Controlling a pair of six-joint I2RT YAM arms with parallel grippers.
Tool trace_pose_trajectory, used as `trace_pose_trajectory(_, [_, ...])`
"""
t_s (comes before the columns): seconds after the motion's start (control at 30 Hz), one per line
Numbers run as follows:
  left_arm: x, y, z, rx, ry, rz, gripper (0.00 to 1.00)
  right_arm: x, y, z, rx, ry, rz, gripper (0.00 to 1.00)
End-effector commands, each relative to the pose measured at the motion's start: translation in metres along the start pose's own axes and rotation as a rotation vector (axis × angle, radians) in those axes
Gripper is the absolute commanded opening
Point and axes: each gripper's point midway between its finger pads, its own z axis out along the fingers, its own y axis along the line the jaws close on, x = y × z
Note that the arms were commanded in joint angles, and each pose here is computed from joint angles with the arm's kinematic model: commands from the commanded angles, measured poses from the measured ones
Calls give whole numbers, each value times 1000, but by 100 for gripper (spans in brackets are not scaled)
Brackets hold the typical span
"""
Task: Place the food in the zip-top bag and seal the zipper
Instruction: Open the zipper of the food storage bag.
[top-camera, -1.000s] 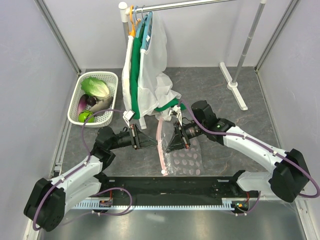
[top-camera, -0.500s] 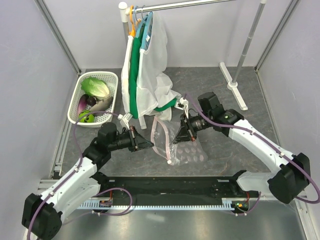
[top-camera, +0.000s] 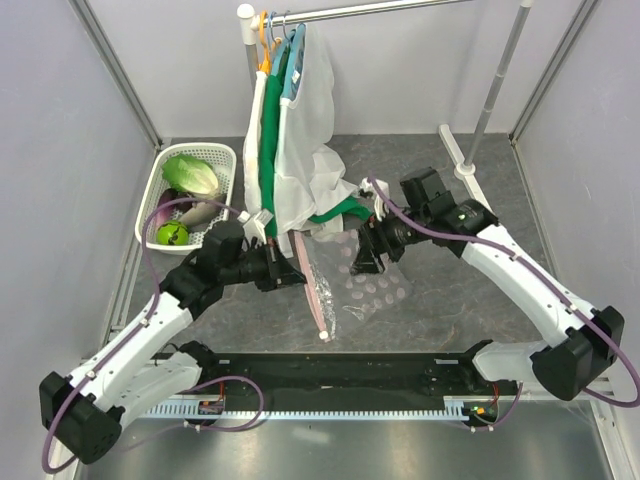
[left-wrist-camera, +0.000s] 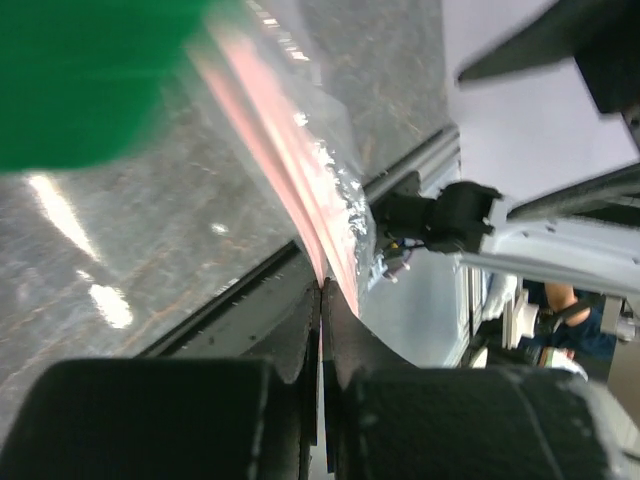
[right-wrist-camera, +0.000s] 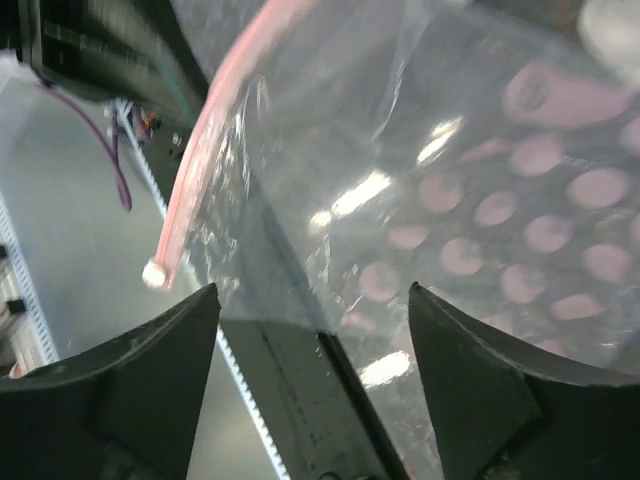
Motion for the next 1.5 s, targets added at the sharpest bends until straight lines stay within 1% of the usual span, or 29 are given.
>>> trace_pose_trajectory(0.0, [-11,-44,-8,42,-27,80,2,-48,8,-30,103,-118,-5,86])
trace_pose_trajectory(0.03, [-13,-48,-9,41,-30,81,2,-53,12,-33,100,-128,-2,86])
trace_pose_trajectory(0.13, [-29,-79,-6,52,-49,108,2,-73,28,-53,99,-181,-12,85])
trace_pose_trajectory(0.17, [-24,-86,1,48,-19,138,2,-74,30,-54,94,-177,-15,84])
trace_pose_trajectory(0.2, [-31,-105,-4,73,-34,168,2,-76,32,-56,92,-175,-22,80])
trace_pose_trajectory(0.23, [-37,-111,-2,59,-60,193,2,-77,37,-62,92,-169,-26,79])
trace_pose_trajectory(0.27, [-35,-117,5,45,-49,243,2,-78,39,-65,91,-166,-36,75])
trace_pose_trajectory(0.3, [-45,-130,-1,37,-78,264,2,-83,44,-72,89,-176,-64,73])
trace_pose_trajectory(0.33, [-51,-132,0,8,-98,308,2,-79,46,-74,92,-160,-62,71])
trace_pose_trajectory(0.37, [-54,-128,8,-35,-85,316,2,-78,47,-78,98,-161,-67,68])
trace_pose_trajectory(0.4, [-60,-132,2,-63,-90,327,2,-79,49,-83,110,-170,-84,68])
trace_pose_trajectory(0.43, [-67,-125,2,-119,-103,343,2,-75,49,-85,112,-161,-82,68])
trace_pose_trajectory(0.5, [-75,-127,1,-159,-105,381,2,-72,50,-89,123,-165,-85,68])
trace_pose_trajectory(0.53, [-76,-117,-1,-210,-98,408,2,-71,51,-90,122,-169,-85,68])
trace_pose_trajectory(0.6, [-76,-113,6,-234,-68,426,2,-67,52,-89,118,-172,-73,66])
trace_pose_trajectory(0.7, [-74,-108,21,-259,-28,420,2,-68,51,-82,97,-187,-63,59])
trace_pose_trajectory(0.77, [-77,-113,28,-250,-32,409,2,-67,48,-77,97,-184,-57,57])
trace_pose_trajectory(0.83, [-78,-113,40,-257,-18,390,2,-65,40,-71,110,-170,-48,58])
trace_pose_trajectory(0.9, [-82,-122,45,-238,-21,386,2,-64,24,-66,179,-167,-43,59])
trace_pose_trajectory(0.93, [-82,-120,51,-244,-11,371,2,-64,18,-65,208,-170,-38,61])
trace_pose_trajectory(0.97, [-84,-127,53,-224,-17,368,2,-62,9,-63,244,-168,-23,63])
trace_pose_trajectory(1.07, [-82,-138,62,-186,13,349,2,-67,4,-57,249,-193,-14,64])
trace_pose_trajectory(1.17, [-78,-143,68,-155,40,335,2,-70,-4,-51,267,-200,-13,63])
trace_pose_trajectory(1.27, [-72,-147,69,-124,63,321,2,-70,-17,-49,325,-209,8,63])
trace_pose_trajectory(1.33, [-72,-147,71,-123,66,313,2,-77,-20,-47,333,-239,23,62])
trace_pose_trajectory(1.4, [-71,-149,73,-115,75,312,2,-82,-25,-43,341,-250,34,61])
trace_pose_trajectory(1.47, [-71,-150,72,-111,73,311,2,-81,-36,-40,385,-243,51,60])
